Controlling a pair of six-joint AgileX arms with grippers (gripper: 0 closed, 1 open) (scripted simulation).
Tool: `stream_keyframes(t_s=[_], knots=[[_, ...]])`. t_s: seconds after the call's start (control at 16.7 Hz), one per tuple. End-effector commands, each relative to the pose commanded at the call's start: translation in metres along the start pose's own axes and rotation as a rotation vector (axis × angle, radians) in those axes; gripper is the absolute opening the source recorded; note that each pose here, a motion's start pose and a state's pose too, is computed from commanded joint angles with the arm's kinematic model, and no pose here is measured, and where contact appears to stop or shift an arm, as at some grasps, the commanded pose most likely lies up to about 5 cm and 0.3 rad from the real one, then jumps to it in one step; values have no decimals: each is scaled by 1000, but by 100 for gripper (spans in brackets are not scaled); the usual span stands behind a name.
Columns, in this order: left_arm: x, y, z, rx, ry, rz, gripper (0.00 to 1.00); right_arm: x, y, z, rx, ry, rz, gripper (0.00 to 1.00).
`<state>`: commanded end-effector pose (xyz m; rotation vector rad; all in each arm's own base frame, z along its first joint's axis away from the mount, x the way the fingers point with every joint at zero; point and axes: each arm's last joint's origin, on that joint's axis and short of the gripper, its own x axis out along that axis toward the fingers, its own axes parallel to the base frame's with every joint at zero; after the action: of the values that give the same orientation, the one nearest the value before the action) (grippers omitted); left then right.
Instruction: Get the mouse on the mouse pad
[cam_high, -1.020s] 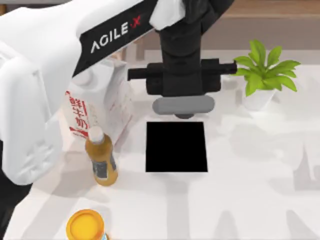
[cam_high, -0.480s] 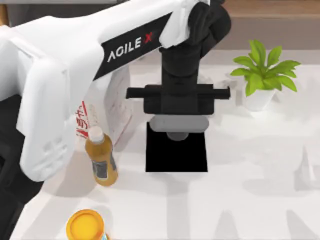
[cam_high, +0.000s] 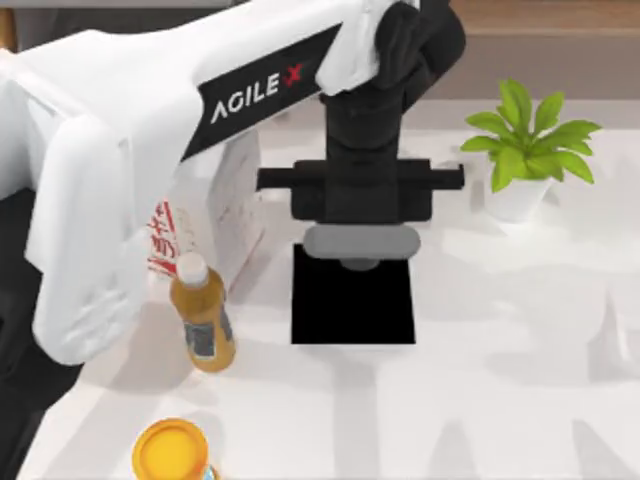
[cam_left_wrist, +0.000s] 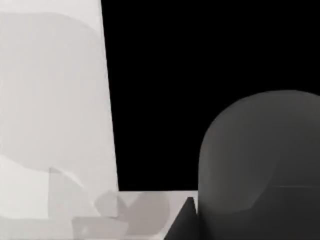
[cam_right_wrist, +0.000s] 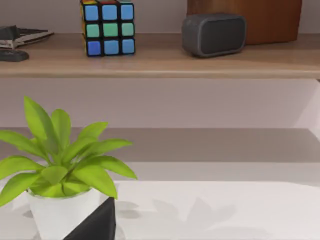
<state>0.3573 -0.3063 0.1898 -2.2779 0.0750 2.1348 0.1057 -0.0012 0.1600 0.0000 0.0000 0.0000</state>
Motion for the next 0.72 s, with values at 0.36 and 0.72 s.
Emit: stream_keyframes(t_s=[0.36, 0.72], knots=[[-7, 3, -2, 5, 78, 38, 0, 0, 0, 0, 0, 0, 0, 100], [22, 1, 0, 1, 18, 19, 0, 0, 0, 0, 0, 0, 0, 100]])
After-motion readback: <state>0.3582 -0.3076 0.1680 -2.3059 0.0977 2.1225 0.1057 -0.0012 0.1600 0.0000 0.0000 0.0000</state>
